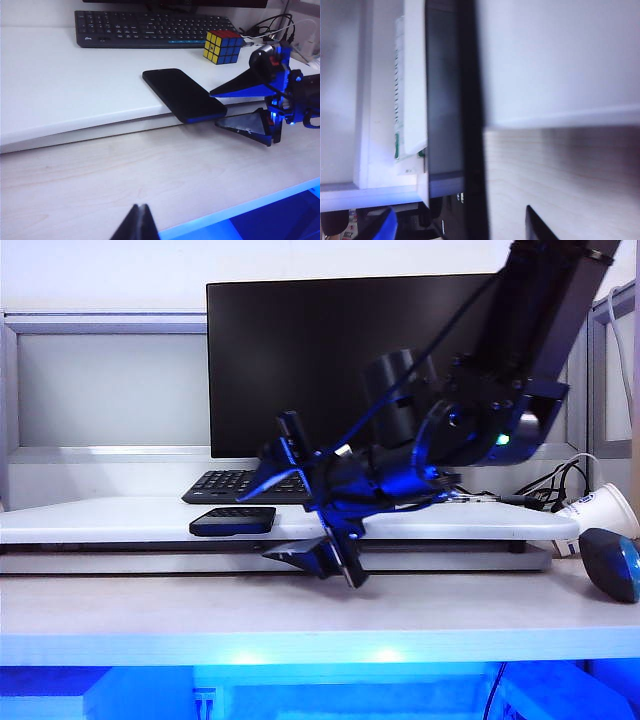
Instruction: Put the phone on top of the Rubik's Cube.
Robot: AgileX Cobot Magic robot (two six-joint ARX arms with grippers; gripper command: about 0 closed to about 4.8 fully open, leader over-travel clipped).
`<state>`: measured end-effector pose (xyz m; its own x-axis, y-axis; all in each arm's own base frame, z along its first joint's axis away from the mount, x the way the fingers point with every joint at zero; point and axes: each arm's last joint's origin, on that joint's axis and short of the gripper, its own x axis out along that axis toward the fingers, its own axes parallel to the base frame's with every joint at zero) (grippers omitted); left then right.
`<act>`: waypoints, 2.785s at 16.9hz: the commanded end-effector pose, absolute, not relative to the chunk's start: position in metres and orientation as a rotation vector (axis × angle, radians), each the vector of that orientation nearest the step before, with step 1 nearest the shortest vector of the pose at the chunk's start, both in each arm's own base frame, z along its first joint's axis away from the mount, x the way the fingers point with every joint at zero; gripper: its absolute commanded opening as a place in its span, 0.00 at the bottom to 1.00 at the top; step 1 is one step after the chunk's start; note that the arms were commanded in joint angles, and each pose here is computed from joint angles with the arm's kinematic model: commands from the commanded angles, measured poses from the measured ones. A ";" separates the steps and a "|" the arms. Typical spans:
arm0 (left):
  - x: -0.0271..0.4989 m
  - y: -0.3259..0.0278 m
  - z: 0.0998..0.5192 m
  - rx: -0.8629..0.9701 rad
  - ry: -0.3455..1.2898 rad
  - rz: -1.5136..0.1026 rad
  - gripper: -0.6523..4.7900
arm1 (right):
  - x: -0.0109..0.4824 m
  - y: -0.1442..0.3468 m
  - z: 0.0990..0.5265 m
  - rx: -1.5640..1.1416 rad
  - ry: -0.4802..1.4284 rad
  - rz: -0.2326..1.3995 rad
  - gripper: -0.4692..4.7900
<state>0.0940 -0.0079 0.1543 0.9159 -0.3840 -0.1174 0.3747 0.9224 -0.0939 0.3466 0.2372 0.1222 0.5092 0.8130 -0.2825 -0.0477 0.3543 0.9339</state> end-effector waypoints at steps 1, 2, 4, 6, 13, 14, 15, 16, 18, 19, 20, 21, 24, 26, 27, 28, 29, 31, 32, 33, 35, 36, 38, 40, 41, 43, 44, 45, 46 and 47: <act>0.094 -0.008 0.154 -0.067 0.142 -0.393 0.11 | 0.348 0.240 0.125 1.070 0.849 0.673 0.56; 0.094 -0.008 0.154 -0.067 0.142 -0.393 0.11 | 0.349 0.240 0.126 1.070 0.844 0.668 0.52; 0.094 -0.008 0.154 -0.067 0.142 -0.393 0.11 | 0.349 0.240 0.126 1.071 0.836 0.664 0.38; 0.094 -0.008 0.154 -0.067 0.142 -0.393 0.11 | 0.349 0.240 0.126 1.068 0.835 0.664 0.26; 0.094 -0.008 0.154 -0.067 0.142 -0.393 0.11 | 0.350 0.241 0.128 1.070 0.819 0.675 0.07; 0.094 -0.008 0.154 -0.067 0.142 -0.393 0.11 | 0.350 0.241 0.132 1.074 0.782 0.702 0.07; 0.094 -0.008 0.154 -0.067 0.142 -0.393 0.11 | 0.351 0.242 0.137 1.080 0.738 0.735 0.07; 0.094 -0.008 0.154 -0.067 0.142 -0.393 0.11 | 0.352 0.242 0.141 1.086 0.698 0.764 0.07; 0.094 -0.008 0.154 -0.067 0.142 -0.393 0.11 | 0.353 0.242 0.146 1.091 0.668 0.795 0.07; 0.094 -0.008 0.154 -0.067 0.142 -0.393 0.11 | 0.353 0.243 0.148 1.091 0.662 0.804 0.07; 0.094 -0.008 0.154 -0.067 0.142 -0.393 0.11 | 0.354 0.243 0.151 1.091 0.658 0.815 0.07; 0.094 -0.008 0.154 -0.067 0.142 -0.393 0.11 | 0.356 0.244 0.154 1.091 0.649 0.824 0.07; 0.094 -0.008 0.154 -0.067 0.142 -0.393 0.11 | 0.363 0.246 0.168 1.097 0.594 0.852 0.07; 0.094 -0.008 0.154 -0.067 0.142 -0.393 0.11 | 0.370 0.244 0.177 1.100 0.560 0.870 0.07; 0.094 -0.008 0.154 -0.067 0.142 -0.393 0.11 | 0.376 0.239 0.183 1.104 0.535 0.867 0.07; 0.094 -0.008 0.154 -0.067 0.142 -0.393 0.11 | 0.380 0.233 0.187 1.107 0.515 0.863 0.07; 0.094 -0.008 0.154 -0.067 0.142 -0.394 0.11 | 0.384 0.227 0.190 1.110 0.501 0.854 0.07; 0.094 -0.008 0.154 -0.067 0.142 -0.393 0.11 | 0.394 0.208 0.196 1.117 0.462 0.823 0.07; 0.094 -0.008 0.154 -0.067 0.142 -0.393 0.11 | 0.397 0.200 0.199 1.118 0.448 0.816 0.07; 0.094 -0.008 0.154 -0.067 0.142 -0.393 0.11 | 0.400 0.191 0.202 1.118 0.437 0.808 0.07; 0.094 -0.008 0.154 -0.067 0.142 -0.393 0.11 | 0.406 0.176 0.204 1.118 0.432 0.792 0.07; 0.094 -0.008 0.154 -0.067 0.142 -0.392 0.11 | 0.409 0.168 0.204 1.120 0.433 0.776 0.07; 0.094 -0.008 0.154 -0.067 0.142 -0.392 0.11 | 0.414 0.155 0.205 1.123 0.414 0.750 0.07; 0.094 -0.008 0.154 -0.067 0.142 -0.392 0.11 | 0.419 0.141 0.204 1.123 0.407 0.735 0.07; 0.094 -0.008 0.154 -0.067 0.142 -0.392 0.11 | 0.420 0.136 0.203 1.123 0.416 0.731 0.07; 0.094 -0.008 0.154 -0.067 0.142 -0.392 0.11 | 0.424 0.125 0.200 1.128 0.444 0.699 0.07; 0.094 -0.008 0.154 -0.067 0.142 -0.392 0.11 | 0.424 0.122 0.199 1.127 0.447 0.696 0.07; 0.094 -0.008 0.154 -0.067 0.142 -0.392 0.11 | 0.425 0.120 0.198 1.107 0.446 0.689 0.07; 0.094 -0.008 0.154 -0.067 0.142 -0.392 0.11 | 0.426 0.118 0.198 1.108 0.448 0.680 0.07; 0.094 -0.008 0.154 -0.067 0.142 -0.392 0.11 | 0.426 0.116 0.196 1.111 0.456 0.664 0.07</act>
<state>0.0940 -0.0079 0.1543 0.9160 -0.3836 -0.1175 0.3743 0.9225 -0.0938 0.4256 0.1178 0.1834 0.7196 0.6913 -0.0651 -0.1923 0.2884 0.9380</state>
